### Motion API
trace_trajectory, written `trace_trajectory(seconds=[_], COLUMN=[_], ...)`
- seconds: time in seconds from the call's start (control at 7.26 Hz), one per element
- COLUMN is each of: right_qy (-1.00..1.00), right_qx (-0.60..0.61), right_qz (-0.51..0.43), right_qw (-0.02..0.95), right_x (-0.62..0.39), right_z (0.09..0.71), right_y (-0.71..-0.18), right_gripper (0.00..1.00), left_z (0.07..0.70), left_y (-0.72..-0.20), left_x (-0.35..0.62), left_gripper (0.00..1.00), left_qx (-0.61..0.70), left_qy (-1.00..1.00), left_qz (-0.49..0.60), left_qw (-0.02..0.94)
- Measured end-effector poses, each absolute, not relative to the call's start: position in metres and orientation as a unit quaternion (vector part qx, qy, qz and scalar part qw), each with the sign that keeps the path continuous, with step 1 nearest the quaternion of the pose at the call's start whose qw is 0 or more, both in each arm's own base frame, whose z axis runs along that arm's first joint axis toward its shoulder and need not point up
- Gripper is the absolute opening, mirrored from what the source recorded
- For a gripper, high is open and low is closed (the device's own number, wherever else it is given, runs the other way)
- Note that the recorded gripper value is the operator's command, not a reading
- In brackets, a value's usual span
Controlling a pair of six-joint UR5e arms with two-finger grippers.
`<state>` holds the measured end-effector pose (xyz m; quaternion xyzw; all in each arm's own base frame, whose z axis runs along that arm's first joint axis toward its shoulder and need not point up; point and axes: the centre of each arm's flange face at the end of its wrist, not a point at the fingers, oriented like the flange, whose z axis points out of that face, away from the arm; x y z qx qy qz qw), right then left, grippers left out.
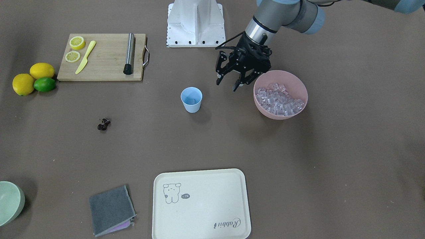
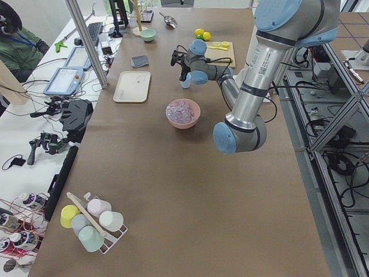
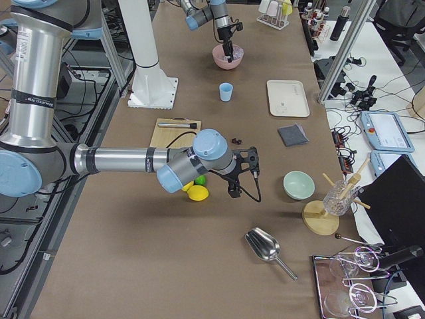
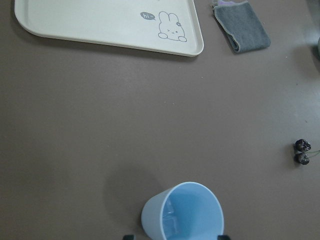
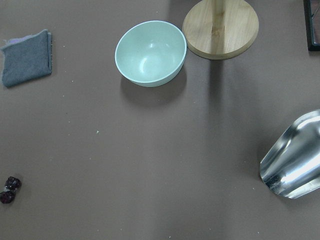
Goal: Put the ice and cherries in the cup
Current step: 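Raise the left gripper and pull it back past the ice bowl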
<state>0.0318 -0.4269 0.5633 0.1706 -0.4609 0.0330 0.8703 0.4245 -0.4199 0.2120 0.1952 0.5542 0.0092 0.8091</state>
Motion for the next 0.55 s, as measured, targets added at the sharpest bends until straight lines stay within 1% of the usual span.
trace_trajectory(seconds=[0.28,0.55], right_qy=[-0.461,-0.461], right_qx=[0.170,0.170], right_qz=[0.033,0.033], right_qw=[0.870,0.870], right_x=[0.032,0.032], right_z=[0.564,0.564], right_y=[-0.427,-0.427], right_gripper=[1.00,1.00], left_z=[0.246,0.285], left_y=[-0.455,-0.479], left_x=[0.392,0.370], left_gripper=[0.63,0.60], left_qx=[0.209,0.220], left_qy=[0.525,0.491], left_qz=[0.064,0.100], left_qw=[0.822,0.837])
